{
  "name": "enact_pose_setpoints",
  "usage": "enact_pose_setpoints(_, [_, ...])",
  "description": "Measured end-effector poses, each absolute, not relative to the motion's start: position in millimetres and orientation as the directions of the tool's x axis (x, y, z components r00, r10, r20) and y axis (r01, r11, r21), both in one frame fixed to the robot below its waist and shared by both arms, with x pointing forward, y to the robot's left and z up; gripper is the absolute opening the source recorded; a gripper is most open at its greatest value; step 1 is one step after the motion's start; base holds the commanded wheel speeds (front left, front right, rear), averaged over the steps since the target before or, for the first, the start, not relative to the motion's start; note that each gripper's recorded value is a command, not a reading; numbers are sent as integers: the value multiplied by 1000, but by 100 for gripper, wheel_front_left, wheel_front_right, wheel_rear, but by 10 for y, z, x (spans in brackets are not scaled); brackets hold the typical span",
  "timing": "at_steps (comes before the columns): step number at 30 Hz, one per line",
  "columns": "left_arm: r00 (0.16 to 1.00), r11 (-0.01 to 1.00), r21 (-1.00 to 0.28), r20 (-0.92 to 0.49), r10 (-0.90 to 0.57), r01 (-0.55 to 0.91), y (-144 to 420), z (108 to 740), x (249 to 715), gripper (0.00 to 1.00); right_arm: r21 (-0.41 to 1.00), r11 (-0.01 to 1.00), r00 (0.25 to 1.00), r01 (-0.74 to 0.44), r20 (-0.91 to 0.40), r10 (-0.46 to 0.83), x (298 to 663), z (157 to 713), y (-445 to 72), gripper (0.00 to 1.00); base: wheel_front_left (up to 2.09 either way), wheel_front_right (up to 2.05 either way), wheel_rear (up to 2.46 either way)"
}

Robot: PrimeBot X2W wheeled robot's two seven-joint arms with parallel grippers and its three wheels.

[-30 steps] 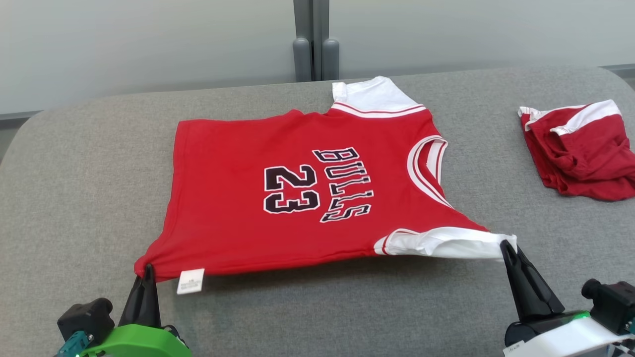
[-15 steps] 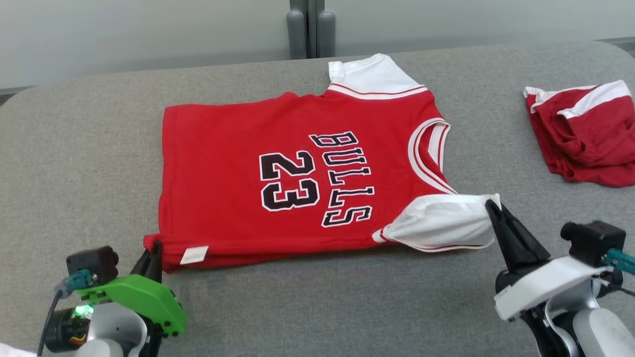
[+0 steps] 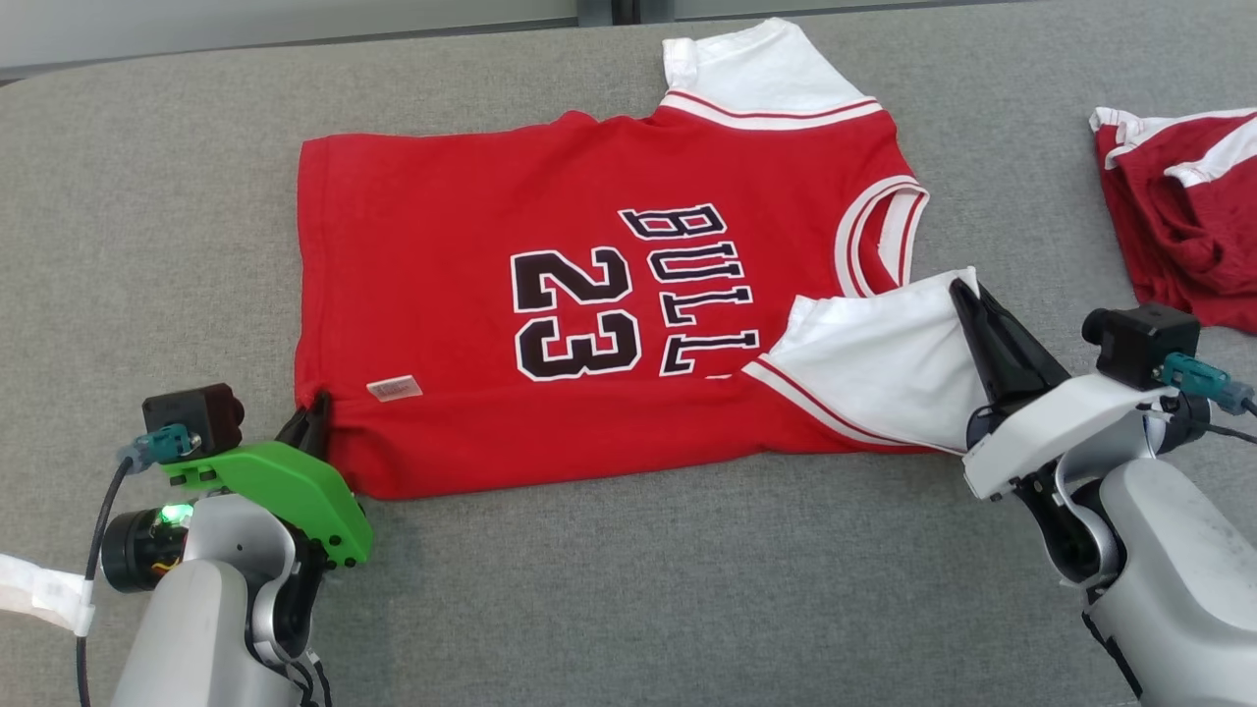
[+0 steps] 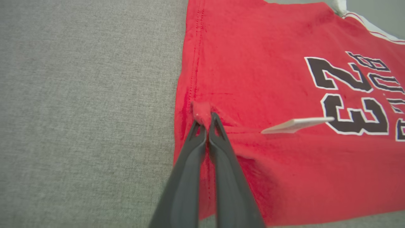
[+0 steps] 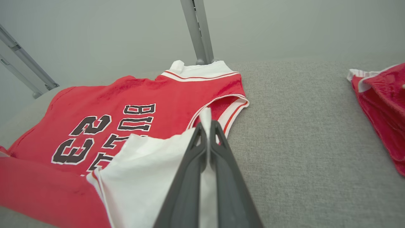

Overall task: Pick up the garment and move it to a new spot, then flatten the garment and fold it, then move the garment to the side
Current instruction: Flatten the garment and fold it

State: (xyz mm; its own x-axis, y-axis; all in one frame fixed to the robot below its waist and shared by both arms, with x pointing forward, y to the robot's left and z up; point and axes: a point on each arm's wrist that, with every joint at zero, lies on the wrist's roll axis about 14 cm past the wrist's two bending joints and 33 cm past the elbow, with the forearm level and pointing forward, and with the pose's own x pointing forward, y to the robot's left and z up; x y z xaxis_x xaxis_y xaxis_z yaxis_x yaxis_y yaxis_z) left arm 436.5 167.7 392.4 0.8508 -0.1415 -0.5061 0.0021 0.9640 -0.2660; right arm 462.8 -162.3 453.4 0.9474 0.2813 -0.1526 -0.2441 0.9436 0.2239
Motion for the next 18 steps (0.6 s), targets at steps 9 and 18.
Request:
enact_pose_setpoints(9, [885,966,-256,-447,-132,15,1702,3944,4430,100,208,939,940,-272,-150,306,4835,4415,-1548,100,0,0,0])
enact_pose_setpoints(18, [994,982,-187,-108,-36,15,1776,4530,4452,100,141,950,960,-279,19,279,4779,4878,-1558,100,0,0,0])
